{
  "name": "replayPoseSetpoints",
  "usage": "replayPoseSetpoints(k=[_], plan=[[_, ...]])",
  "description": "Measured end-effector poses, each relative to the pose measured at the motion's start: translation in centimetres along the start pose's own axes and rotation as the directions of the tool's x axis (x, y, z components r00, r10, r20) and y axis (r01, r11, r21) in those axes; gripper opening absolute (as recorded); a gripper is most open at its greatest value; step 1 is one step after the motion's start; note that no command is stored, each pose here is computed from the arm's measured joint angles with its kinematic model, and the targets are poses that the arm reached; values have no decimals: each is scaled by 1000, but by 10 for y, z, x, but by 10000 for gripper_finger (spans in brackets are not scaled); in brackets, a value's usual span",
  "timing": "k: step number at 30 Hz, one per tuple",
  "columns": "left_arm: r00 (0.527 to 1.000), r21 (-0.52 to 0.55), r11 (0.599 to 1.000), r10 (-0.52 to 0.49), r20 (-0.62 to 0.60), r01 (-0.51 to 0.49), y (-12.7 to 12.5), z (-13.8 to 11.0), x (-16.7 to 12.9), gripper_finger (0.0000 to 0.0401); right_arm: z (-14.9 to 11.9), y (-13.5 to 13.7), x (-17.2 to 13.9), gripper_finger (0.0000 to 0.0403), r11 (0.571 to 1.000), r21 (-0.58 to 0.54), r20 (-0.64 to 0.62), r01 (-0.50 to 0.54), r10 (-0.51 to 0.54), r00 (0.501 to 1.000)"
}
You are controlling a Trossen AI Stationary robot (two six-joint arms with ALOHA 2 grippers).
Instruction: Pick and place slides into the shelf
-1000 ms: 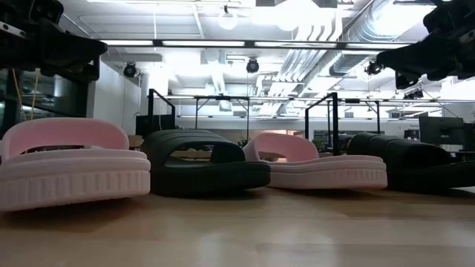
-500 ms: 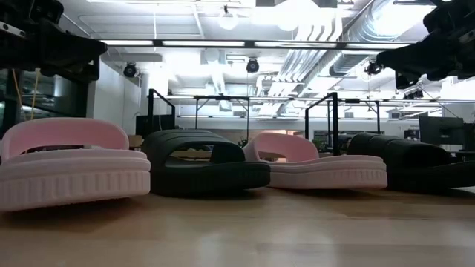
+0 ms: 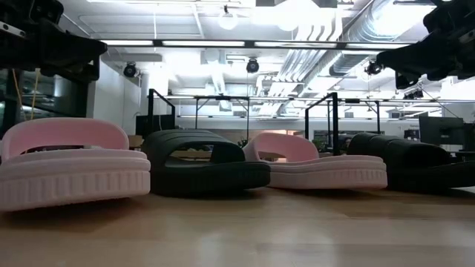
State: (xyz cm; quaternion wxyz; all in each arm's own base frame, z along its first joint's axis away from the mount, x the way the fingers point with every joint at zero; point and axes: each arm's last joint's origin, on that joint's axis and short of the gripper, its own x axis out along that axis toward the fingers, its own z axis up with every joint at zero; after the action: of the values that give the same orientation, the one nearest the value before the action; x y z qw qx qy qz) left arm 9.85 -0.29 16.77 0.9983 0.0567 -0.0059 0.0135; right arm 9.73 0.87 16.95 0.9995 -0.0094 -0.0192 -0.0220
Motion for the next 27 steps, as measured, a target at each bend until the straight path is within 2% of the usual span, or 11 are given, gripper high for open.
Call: replayPoseSetpoints(k=[16, 20, 27], plan=[[1000, -1, 1000, 0, 0, 0, 0, 0, 0, 1, 0, 0, 0, 0, 1000, 0, 1, 0, 0, 1000], [1000, -38, 999, 0, 0, 0, 0, 0, 0, 1, 0, 0, 0, 0, 1000, 0, 1, 0, 0, 1000], [1000, -44, 999, 8, 0, -8, 0, 0, 0, 1, 0, 0, 0, 0, 1000, 0, 1, 1, -1, 1000]])
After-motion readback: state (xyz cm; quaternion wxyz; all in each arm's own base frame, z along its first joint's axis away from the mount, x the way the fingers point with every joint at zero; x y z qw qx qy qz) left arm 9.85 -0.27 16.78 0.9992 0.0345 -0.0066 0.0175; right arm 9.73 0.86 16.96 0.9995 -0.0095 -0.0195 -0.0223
